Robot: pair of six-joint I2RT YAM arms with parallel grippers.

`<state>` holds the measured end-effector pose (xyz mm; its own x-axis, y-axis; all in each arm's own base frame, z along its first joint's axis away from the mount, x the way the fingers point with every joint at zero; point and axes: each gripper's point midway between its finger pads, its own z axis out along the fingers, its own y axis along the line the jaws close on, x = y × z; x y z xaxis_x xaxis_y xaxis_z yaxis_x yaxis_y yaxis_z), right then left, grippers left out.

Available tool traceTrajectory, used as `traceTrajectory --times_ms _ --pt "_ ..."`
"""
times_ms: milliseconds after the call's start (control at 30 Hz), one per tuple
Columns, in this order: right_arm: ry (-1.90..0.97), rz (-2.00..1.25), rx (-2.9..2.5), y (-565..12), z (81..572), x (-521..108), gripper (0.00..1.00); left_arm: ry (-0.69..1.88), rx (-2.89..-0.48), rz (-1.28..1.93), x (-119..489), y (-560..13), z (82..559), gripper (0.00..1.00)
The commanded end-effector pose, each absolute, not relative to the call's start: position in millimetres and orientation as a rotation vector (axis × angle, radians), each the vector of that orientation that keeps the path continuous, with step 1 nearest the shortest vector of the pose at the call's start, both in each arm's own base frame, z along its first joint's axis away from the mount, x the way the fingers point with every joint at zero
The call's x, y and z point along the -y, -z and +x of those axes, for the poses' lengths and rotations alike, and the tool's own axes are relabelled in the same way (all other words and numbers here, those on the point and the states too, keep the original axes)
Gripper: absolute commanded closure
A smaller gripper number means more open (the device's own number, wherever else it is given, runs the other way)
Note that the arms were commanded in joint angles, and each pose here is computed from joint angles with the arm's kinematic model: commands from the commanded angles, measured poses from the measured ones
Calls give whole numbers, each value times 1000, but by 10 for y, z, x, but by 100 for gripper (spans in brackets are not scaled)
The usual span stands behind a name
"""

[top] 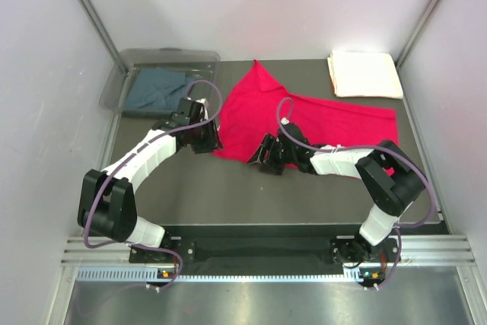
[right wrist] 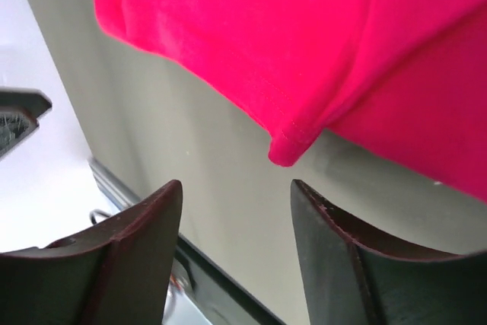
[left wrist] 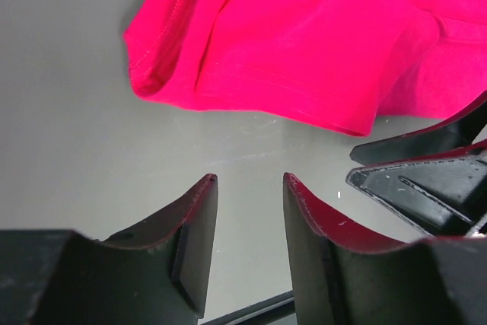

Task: Fold and stack the t-shirts
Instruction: Fold the tshirt

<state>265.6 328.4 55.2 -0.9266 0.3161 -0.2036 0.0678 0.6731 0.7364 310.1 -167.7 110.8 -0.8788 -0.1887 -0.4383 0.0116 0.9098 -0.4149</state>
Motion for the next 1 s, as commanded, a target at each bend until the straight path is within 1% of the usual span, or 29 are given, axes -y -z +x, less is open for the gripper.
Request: traceTrajectory --times_ms 0,133,167,233,267,367,500,567,700,800,900,933,967 --pt "-1122 491 -2456 -694 2879 -3493 42 576 -2565 -114 1649 -1166 3127 56" --pt "-1057 524 -2477 -628 2896 -3517 45 572 -2556 -109 1619 -1207 3105 58" --pt "-1037 544 -2470 -619 2915 -3497 48 570 -2555 -109 1603 -1207 3096 58" --pt "-985 576 -2490 -571 2891 -3421 57 573 -2554 -113 1581 -1219 3074 58" --pt "-974 599 -2490 -565 2880 -3390 57 569 -2557 -113 1566 -1210 3064 59" --pt "-983 648 -2491 -525 2831 -3344 55 564 -2554 -120 1515 -1201 3040 59" --pt "-999 642 -2508 -534 2756 -3371 46 568 -2547 -129 1471 -1223 3043 59" --pt "-996 655 -2508 -503 2729 -3344 46 568 -2549 -138 1452 -1214 3052 59" --pt "-994 657 -2513 -455 2773 -3364 54 585 -2555 -152 1459 -1200 3065 60" --pt "-999 632 -2506 -507 2812 -3409 56 591 -2552 -158 1461 -1219 3066 60" --pt "-1016 606 -2484 -571 2868 -3429 67 584 -2554 -160 1447 -1210 3065 60" --pt "-1021 600 -2472 -616 2918 -3432 77 584 -2558 -165 1443 -1202 3060 60" --pt "-1028 597 -2467 -645 2937 -3431 81 582 -2558 -163 1439 -1197 3057 60"
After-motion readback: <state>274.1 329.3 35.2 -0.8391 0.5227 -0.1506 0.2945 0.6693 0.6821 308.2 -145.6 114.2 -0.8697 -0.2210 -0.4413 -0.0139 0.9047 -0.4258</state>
